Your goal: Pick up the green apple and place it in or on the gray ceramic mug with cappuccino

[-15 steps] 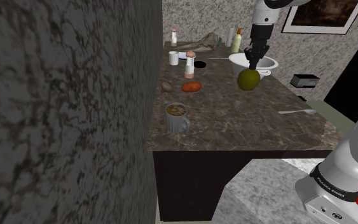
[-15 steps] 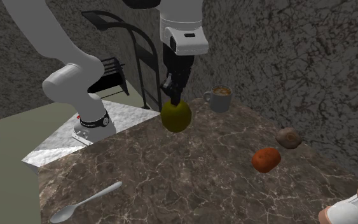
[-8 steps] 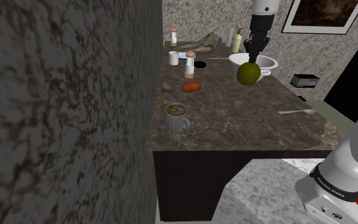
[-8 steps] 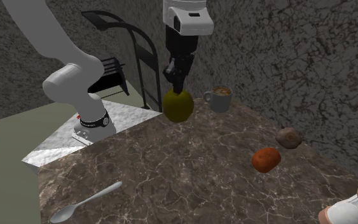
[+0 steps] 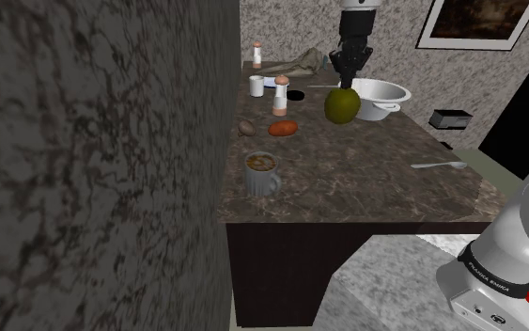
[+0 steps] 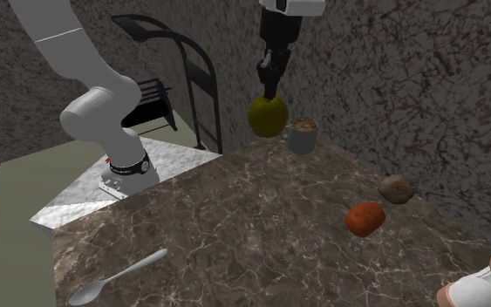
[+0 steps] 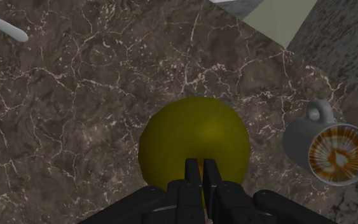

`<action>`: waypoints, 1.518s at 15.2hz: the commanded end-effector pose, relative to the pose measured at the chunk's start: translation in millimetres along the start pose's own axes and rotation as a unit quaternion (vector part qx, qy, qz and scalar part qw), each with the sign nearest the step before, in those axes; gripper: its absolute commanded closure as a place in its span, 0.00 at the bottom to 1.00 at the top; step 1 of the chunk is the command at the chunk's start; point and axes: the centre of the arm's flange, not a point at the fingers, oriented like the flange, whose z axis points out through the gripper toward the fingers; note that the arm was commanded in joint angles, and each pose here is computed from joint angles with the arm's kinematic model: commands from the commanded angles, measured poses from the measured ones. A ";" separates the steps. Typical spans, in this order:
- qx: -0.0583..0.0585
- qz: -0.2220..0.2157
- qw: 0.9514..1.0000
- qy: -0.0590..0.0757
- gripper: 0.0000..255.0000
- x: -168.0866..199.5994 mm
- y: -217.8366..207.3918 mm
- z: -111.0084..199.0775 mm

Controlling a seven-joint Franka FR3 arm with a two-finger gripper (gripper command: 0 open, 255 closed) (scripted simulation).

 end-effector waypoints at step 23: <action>0.000 0.001 1.000 0.000 1.00 31.1 -228.9 -20.1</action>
